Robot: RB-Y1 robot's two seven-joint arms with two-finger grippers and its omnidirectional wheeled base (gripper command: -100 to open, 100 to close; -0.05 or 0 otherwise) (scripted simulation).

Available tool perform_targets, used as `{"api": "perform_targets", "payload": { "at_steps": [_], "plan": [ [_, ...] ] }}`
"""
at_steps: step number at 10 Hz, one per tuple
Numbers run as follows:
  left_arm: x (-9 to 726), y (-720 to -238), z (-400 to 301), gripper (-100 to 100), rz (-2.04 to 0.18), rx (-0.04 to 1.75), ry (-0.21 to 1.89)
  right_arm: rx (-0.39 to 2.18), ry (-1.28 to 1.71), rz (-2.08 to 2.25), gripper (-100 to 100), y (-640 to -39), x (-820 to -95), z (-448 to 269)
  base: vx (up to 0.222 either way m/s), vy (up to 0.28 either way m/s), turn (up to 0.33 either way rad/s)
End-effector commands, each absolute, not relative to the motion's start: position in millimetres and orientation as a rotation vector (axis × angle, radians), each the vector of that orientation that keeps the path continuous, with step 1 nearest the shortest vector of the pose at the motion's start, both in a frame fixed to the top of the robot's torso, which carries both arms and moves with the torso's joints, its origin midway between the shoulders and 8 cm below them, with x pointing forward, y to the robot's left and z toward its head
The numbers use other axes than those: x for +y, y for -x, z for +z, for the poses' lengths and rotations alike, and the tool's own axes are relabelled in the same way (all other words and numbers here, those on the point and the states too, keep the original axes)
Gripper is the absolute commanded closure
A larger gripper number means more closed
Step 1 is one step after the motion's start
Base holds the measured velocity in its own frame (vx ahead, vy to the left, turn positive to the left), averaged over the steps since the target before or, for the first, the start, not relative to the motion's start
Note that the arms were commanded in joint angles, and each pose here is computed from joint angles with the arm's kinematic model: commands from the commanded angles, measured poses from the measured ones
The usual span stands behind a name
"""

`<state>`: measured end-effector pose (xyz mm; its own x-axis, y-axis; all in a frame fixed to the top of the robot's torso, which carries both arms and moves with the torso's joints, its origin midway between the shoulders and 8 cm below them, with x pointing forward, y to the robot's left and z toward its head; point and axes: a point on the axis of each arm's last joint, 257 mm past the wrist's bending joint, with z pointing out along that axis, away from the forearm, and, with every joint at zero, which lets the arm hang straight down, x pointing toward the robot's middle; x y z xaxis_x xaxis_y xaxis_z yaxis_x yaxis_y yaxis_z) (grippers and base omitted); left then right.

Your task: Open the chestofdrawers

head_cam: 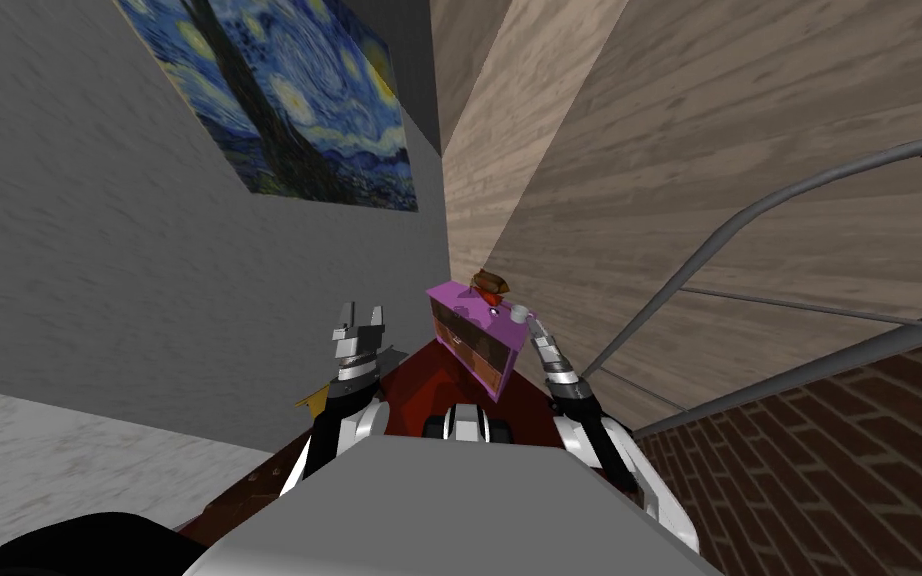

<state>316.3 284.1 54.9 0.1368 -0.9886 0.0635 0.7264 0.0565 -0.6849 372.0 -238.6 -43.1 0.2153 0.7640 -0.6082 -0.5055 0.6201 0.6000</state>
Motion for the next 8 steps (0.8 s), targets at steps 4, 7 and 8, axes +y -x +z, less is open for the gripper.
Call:
{"api": "perform_targets", "payload": {
  "at_steps": [4, 7, 8],
  "plan": [
    [284.1, -316.3, 54.9, 0, -1.383, 0.492, 0.665, 1.175, -0.094, 0.726, -100, -391.6, -200.8, -80.6, 0.059, 0.057, 0.019],
    [284.1, -316.3, 54.9, 0, -1.383, 0.492, 0.665, 1.212, -0.017, 0.661, -100, -395.4, -190.1, -91.7, 0.046, 0.052, 0.01],
    [284.1, -316.3, 54.9, 0, -1.383, 0.492, 0.665, 1.241, 0.042, 0.611, -100, -399.1, -181.5, -101.9, 0.044, 0.054, 0.016]
  ]
}}
